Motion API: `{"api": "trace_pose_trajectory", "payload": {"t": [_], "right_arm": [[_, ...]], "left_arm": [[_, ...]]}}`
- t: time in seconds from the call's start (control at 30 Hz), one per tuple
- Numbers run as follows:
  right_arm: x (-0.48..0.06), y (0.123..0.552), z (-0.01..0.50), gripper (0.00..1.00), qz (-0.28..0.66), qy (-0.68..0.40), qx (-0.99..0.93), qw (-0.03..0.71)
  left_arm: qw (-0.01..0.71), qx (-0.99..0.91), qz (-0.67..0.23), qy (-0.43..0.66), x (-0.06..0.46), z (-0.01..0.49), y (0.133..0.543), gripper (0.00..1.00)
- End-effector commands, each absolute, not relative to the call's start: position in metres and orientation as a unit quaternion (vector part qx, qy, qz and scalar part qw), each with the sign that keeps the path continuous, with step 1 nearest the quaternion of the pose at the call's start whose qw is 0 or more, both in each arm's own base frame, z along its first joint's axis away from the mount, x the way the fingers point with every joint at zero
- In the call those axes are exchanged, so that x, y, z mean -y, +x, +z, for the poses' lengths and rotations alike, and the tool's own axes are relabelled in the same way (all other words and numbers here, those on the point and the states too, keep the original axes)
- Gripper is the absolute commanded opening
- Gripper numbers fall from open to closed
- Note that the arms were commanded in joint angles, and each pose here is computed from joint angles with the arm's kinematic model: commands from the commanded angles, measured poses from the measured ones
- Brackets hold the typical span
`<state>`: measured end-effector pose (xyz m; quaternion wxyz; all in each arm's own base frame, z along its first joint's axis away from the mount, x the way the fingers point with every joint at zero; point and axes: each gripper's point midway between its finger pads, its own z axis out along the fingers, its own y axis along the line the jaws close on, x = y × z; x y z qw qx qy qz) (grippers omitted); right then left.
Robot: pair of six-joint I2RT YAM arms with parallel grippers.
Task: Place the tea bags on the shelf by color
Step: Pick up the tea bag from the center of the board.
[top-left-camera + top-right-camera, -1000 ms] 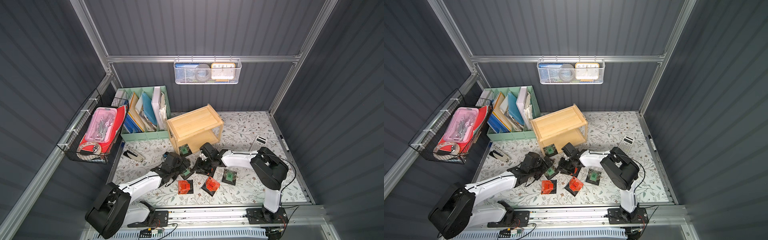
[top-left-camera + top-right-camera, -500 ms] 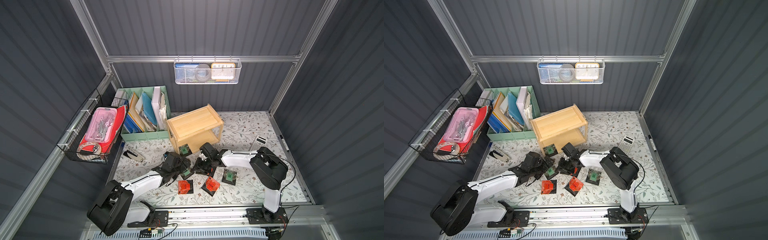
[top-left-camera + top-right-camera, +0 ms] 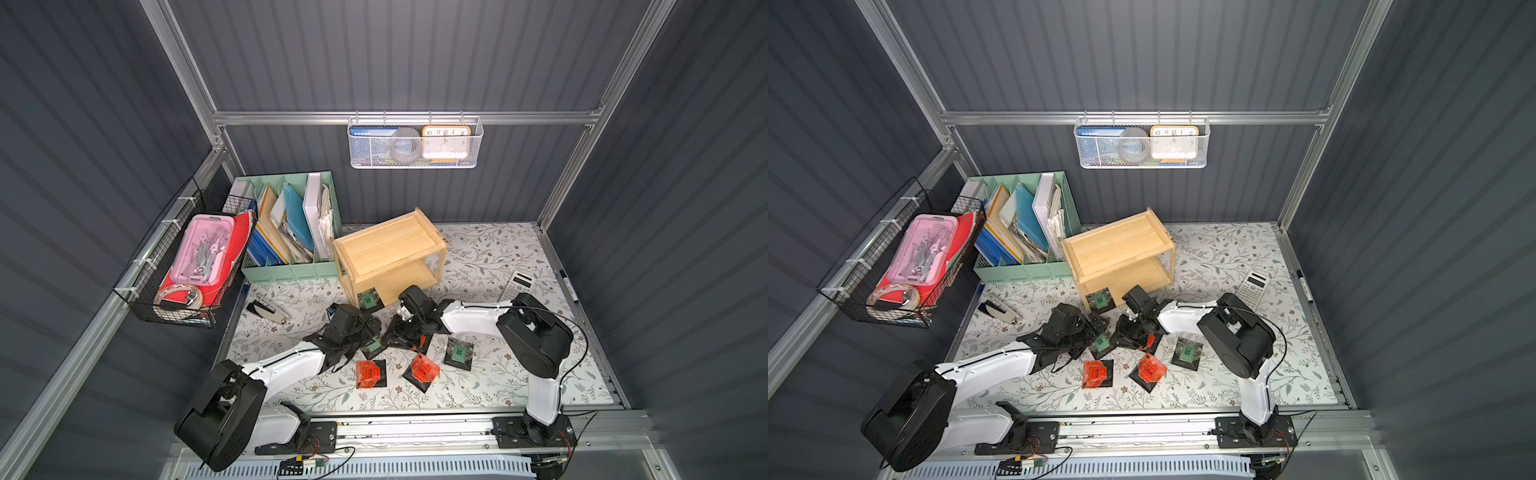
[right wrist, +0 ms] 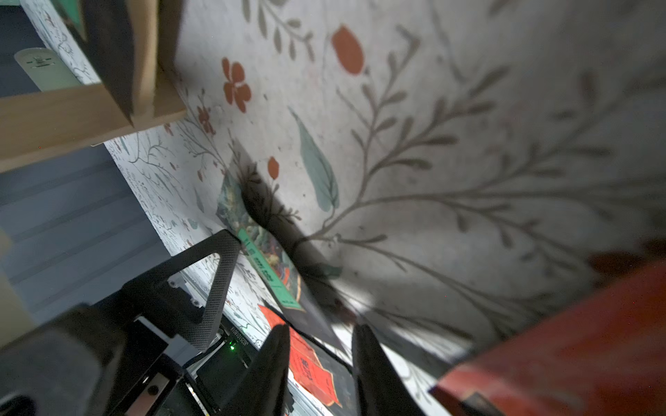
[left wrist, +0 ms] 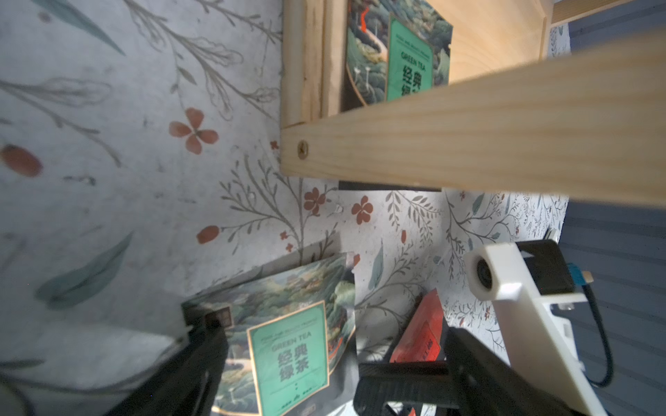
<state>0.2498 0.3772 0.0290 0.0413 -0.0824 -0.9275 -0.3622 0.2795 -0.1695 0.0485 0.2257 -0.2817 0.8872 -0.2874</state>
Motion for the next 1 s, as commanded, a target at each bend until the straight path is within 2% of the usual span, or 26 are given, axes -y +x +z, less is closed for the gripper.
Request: {"api": "trace_pose_trajectory", "payload": {"t": [0.0,0.3,0.53,0.73,0.97], "right_arm": [[-0.376,0.246,0.018,0.34,-0.36,-0.092,0.927,0.054],[-0.379,0.248,0.016,0.33,-0.368,-0.1,0.923,0.054],[-0.383,0.251,0.018,0.28,-0.378,-0.102,0.919,0.05],[-0.384,0.255,0.019,0.21,-0.381,-0.102,0.918,0.044],[-0.388,0.258,0.019,0.08,-0.388,-0.098,0.916,0.039]], "left_arm": [[0.208,-0.893,-0.275,-0.29,0.163,0.037,0.269,1.0],[0.207,-0.892,-0.273,-0.293,0.16,0.037,0.265,1.0],[0.206,-0.891,-0.275,-0.295,0.159,0.037,0.263,1.0],[0.202,-0.893,-0.274,-0.295,0.16,0.035,0.262,1.0],[0.198,-0.895,-0.273,-0.294,0.16,0.034,0.26,1.0]]}}
